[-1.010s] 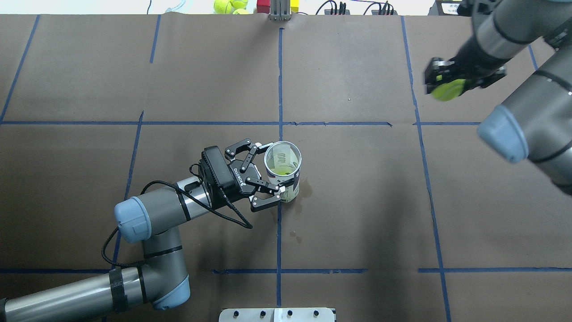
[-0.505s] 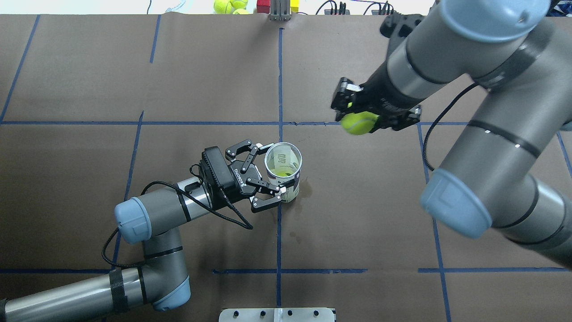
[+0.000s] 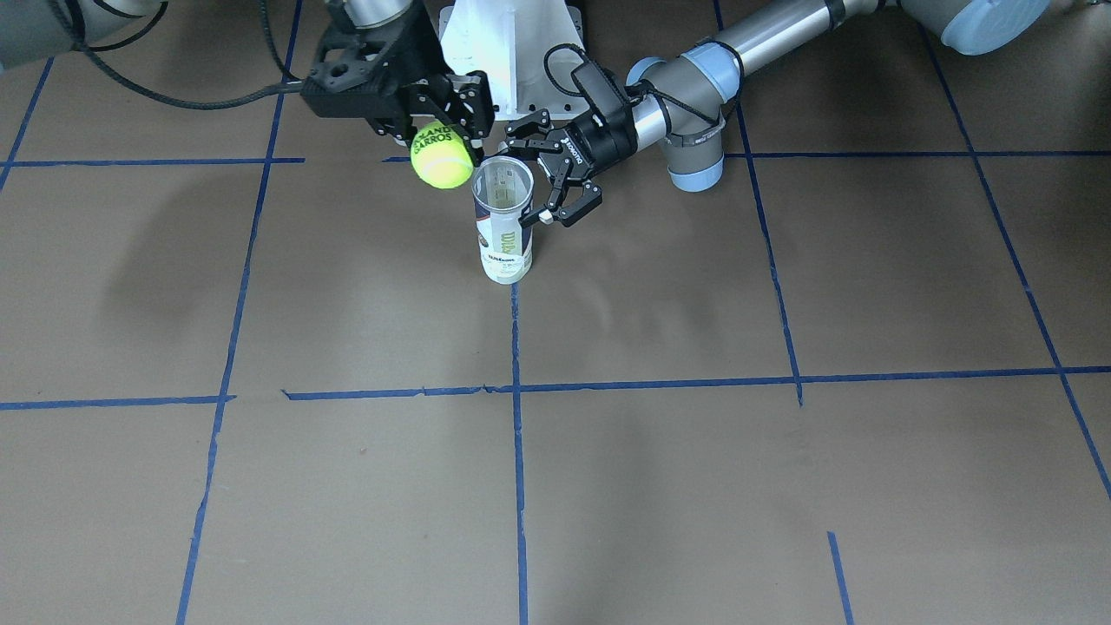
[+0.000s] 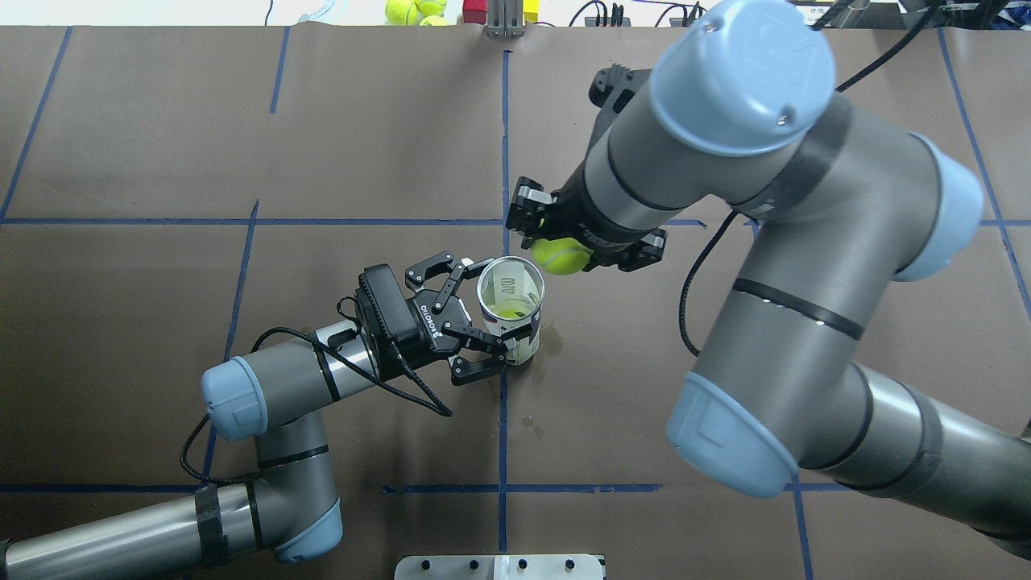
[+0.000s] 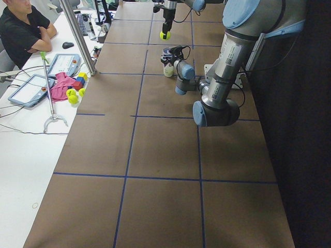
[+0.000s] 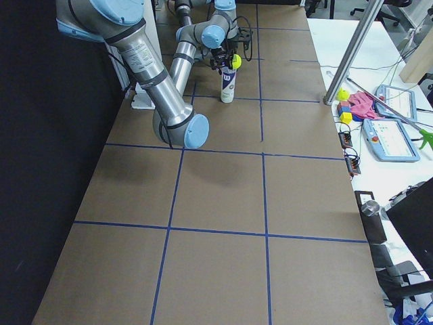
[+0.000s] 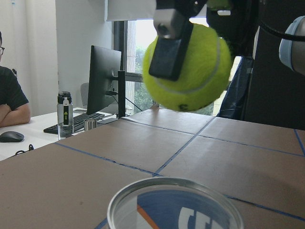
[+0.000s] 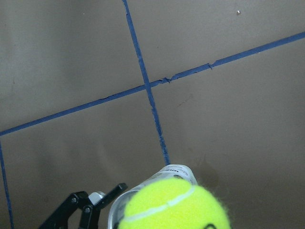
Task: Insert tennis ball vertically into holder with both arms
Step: 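Carry the second ball with the right gripper over the can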
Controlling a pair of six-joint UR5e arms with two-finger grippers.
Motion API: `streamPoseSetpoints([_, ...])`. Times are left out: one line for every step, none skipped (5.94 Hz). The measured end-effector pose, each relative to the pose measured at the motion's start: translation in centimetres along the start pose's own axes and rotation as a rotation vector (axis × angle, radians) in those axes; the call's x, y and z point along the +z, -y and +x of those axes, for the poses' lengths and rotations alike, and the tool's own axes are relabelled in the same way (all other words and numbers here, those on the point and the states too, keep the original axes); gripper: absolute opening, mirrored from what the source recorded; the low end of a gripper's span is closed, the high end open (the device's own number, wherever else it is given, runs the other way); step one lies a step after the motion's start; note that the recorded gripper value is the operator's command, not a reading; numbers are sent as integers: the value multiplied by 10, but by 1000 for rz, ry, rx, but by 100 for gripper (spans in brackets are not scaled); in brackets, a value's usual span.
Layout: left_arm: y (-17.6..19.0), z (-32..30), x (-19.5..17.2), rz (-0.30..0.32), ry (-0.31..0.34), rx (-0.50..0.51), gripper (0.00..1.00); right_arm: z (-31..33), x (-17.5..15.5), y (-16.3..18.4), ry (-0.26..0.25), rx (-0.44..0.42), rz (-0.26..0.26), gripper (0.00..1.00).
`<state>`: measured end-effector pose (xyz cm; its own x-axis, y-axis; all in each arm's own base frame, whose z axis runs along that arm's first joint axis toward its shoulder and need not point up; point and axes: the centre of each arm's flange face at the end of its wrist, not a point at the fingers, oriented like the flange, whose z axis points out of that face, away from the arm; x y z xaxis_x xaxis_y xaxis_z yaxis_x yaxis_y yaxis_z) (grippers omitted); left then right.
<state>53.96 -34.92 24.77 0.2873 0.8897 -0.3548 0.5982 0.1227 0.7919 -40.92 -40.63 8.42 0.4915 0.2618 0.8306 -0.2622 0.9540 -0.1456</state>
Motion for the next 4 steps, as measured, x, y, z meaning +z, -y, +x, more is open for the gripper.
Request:
streamPoseSetpoints([2,1,-1,6,-4,-2,100,-10,9,-8,-6,-1,-9,0])
streamPoseSetpoints([-1,0,-5,6,-5,-2,100,-15,16,-17,-11,-7,-18,0])
streamPoseSetpoints([-6,-2,-12,7,-8,-4,100,-19,23,-24,-17,-13,-21,0])
streamPoseSetpoints([-8,-3,-18,14,-11,-6,100,-22,29,-28,-24,-17,-20,0])
